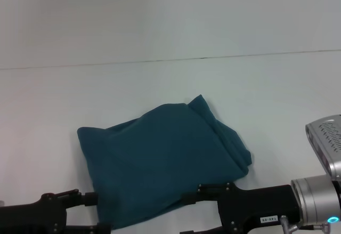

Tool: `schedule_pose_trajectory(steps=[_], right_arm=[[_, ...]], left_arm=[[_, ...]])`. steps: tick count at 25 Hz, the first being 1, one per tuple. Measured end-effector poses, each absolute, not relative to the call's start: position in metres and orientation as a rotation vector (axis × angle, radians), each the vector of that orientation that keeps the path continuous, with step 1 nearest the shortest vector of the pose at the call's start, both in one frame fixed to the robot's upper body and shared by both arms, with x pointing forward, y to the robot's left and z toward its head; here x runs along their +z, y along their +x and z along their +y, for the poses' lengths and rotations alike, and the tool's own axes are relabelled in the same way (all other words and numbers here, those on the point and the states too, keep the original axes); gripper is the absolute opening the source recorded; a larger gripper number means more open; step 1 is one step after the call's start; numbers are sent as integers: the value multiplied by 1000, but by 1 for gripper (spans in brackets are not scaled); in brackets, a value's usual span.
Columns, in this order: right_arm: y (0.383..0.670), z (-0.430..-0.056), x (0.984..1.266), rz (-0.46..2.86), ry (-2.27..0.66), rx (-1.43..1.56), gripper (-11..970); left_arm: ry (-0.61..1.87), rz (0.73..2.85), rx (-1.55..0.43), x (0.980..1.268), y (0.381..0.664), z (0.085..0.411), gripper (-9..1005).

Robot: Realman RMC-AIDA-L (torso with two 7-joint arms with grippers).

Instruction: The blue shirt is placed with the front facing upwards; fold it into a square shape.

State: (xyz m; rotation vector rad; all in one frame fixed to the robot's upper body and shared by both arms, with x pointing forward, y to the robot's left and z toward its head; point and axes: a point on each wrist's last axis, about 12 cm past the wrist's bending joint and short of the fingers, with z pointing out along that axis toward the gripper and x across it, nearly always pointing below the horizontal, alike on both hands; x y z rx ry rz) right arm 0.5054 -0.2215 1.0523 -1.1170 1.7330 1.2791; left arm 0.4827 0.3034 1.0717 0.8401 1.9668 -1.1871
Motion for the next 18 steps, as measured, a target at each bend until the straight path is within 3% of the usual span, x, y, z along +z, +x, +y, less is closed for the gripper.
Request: schedule_pose_trajectory(steps=[18], right_arm=[[508, -224, 1051, 1735, -1020, 1263, 914]], left_arm=[[805, 1967, -1185, 1072, 487, 301, 949]])
